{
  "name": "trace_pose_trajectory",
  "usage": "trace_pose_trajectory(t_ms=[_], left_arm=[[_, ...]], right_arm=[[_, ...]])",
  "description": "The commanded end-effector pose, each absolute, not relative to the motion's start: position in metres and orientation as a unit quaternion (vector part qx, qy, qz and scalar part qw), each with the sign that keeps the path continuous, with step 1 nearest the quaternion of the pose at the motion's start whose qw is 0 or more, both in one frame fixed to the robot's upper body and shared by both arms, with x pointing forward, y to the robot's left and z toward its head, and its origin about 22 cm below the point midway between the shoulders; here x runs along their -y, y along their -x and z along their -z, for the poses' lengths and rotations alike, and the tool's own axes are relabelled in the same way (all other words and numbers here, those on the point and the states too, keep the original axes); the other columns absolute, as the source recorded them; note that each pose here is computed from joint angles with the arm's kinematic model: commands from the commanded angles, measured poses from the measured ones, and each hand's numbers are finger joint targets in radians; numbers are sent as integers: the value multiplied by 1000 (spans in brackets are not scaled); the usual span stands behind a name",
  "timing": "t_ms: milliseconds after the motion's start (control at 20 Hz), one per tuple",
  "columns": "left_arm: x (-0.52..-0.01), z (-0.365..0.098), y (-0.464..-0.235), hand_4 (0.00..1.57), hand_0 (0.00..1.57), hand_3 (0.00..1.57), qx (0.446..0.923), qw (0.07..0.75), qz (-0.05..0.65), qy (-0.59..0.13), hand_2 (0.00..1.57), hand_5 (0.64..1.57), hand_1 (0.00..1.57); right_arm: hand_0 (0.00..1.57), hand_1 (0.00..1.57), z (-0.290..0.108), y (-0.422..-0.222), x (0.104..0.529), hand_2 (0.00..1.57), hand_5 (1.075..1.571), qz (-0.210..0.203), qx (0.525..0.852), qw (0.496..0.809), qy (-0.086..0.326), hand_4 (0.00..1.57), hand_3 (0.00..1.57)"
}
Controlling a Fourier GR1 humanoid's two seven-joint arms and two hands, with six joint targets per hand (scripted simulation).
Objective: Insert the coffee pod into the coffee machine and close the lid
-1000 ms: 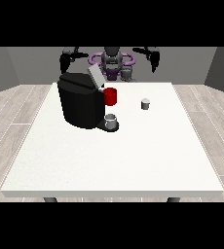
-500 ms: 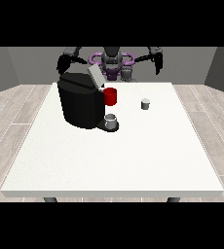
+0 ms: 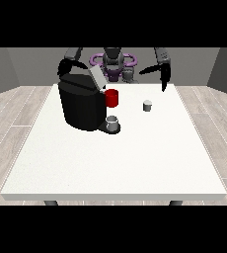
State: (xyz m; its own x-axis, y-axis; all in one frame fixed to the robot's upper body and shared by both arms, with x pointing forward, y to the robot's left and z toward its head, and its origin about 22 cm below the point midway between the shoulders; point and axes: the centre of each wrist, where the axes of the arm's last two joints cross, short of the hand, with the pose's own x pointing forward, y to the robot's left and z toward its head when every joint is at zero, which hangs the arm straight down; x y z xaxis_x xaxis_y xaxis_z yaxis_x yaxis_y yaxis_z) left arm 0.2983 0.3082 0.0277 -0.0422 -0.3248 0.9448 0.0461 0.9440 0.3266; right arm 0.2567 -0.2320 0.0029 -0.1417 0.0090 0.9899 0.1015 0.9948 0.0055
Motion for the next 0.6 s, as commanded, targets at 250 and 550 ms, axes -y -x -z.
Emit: trace_pose_trajectory(t_ms=[250,550], left_arm=[[-341,-30,-335,0,0,0,683,704,143,-135,0,1571,0],[-323,-14,-346,0,0,0,661,712,179,-153,0,1571,0]], right_arm=[[0,0,-26,-280,217,0,1571,29,773,633,28,352,0],[0,0,-19,-290,233,0,1571,24,753,656,45,371,0]])
